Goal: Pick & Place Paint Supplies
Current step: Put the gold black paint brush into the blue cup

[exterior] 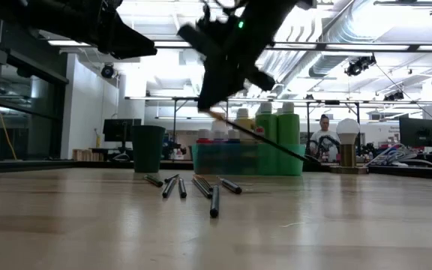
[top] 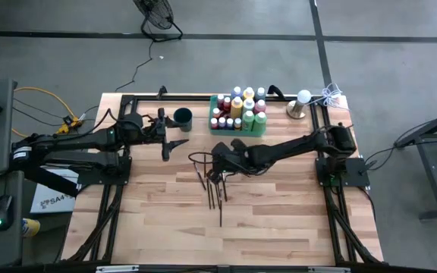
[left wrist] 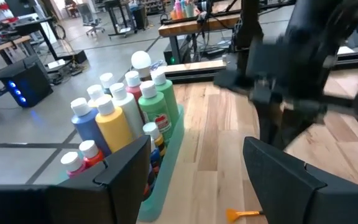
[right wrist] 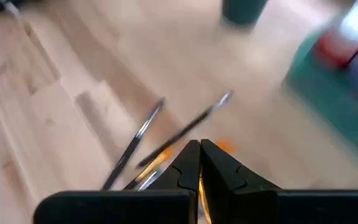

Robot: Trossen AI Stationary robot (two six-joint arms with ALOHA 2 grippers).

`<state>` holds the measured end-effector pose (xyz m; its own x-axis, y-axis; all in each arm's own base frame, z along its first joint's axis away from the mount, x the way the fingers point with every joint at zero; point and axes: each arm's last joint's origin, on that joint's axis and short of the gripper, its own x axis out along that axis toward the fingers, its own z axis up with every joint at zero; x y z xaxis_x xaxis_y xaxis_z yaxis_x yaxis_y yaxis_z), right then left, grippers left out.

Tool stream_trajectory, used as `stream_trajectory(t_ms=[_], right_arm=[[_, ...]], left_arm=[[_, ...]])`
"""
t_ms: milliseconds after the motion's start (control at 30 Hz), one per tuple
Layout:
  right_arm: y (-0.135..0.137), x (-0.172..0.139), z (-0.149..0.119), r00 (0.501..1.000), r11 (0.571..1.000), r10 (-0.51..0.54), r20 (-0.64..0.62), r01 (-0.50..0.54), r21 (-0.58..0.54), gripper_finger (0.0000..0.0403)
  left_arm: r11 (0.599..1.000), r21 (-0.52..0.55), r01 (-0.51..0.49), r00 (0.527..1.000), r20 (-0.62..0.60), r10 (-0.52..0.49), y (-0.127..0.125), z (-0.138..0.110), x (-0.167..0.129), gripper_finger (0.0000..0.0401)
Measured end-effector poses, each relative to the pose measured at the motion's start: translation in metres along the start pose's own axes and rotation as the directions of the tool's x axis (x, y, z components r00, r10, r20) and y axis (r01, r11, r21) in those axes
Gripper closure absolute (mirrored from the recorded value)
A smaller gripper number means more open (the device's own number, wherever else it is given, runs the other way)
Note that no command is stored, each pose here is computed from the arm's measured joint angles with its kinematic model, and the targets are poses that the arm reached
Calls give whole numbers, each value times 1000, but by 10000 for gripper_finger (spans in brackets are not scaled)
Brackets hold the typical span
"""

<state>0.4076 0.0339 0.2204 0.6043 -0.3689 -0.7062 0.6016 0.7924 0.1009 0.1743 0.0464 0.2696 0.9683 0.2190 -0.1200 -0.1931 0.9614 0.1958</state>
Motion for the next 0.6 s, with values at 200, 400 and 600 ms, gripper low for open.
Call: stream_trajectory(t_ms=[200,400,600], right_arm=[[-4,-37,32,975,995,2,220,19,-95,400],[-3,-80,66,885,977,128,448,-35,-209,400],[2,-91,85,764,932,324,558,-157,-327,400]], left_arm=[[1000,0,8,1000,-1,-8,0,-1,3,150],[998,8,64,998,23,-64,-2,0,6,150],[993,20,119,989,84,-121,-3,2,14,150]])
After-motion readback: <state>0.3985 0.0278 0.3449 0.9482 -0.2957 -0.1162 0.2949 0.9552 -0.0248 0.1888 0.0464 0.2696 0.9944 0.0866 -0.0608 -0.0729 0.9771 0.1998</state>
